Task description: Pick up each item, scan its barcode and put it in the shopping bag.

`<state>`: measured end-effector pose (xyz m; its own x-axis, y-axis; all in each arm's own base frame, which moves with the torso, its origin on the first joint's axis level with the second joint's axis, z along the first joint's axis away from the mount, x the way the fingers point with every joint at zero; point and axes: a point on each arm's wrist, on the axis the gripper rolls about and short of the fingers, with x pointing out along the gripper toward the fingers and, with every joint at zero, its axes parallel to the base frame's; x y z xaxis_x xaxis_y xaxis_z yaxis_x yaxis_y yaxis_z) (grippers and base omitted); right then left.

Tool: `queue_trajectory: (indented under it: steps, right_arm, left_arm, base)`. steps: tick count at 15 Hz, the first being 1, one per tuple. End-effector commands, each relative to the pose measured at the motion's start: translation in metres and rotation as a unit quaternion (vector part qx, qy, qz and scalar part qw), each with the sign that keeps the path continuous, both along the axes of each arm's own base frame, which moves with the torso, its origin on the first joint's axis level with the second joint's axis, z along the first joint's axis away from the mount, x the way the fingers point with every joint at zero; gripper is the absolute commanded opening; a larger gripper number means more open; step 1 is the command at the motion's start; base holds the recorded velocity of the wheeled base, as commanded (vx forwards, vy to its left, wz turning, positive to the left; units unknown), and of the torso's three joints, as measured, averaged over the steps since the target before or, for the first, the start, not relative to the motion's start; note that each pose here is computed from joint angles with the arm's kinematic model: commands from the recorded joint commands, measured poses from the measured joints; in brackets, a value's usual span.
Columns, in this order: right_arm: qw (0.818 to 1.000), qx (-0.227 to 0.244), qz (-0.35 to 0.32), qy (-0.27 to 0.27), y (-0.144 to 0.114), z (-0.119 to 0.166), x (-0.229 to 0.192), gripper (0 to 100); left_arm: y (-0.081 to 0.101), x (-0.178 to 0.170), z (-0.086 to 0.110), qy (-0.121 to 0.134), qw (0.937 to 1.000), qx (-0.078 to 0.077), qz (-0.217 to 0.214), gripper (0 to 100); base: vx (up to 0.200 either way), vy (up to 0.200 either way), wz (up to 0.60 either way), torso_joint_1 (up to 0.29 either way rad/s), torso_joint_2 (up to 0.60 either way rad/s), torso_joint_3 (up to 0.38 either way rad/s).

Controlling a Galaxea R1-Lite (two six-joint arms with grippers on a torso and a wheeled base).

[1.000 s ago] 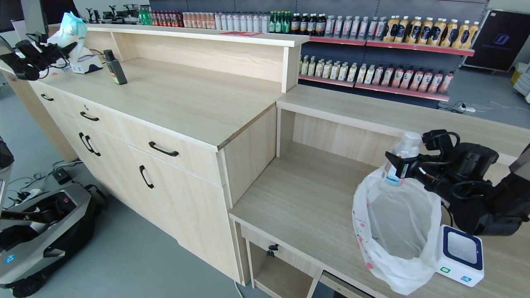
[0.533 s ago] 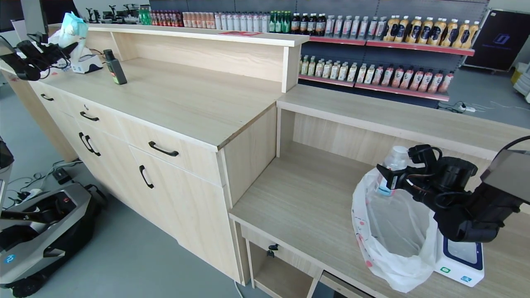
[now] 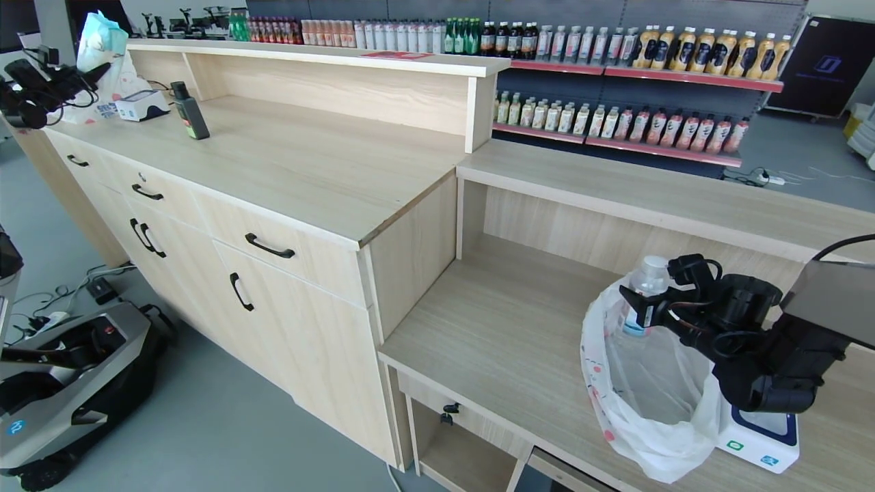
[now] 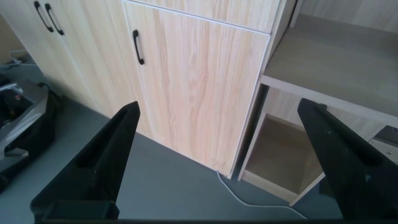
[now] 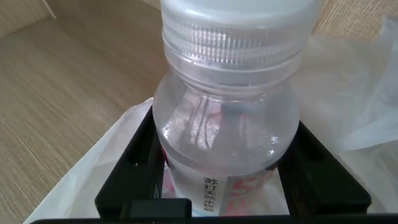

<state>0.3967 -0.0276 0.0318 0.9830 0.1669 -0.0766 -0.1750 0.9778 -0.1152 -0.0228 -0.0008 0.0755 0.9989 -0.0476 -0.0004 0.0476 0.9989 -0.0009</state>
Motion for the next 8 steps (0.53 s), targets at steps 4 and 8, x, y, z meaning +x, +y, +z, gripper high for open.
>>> queue_trajectory:
  steps: [4, 8]
  right_arm:
    - [1.0, -0.009, 0.011, 0.011, 0.0002, -0.0104, -0.0007, 0]
    - [1.0, -0.008, 0.012, 0.019, -0.0001, -0.0119, -0.004, 0]
  left_arm:
    - [0.0, 0.0001, 0.0, 0.001, 1.0, 0.0, 0.0, 100]
    - [0.0, 0.0001, 0.0, 0.001, 1.0, 0.0, 0.0, 100]
  base:
    - [0.0, 0.0, 0.0, 0.0, 0.0, 0.0]
    - [0.0, 0.0, 0.0, 0.0, 0.0, 0.0]
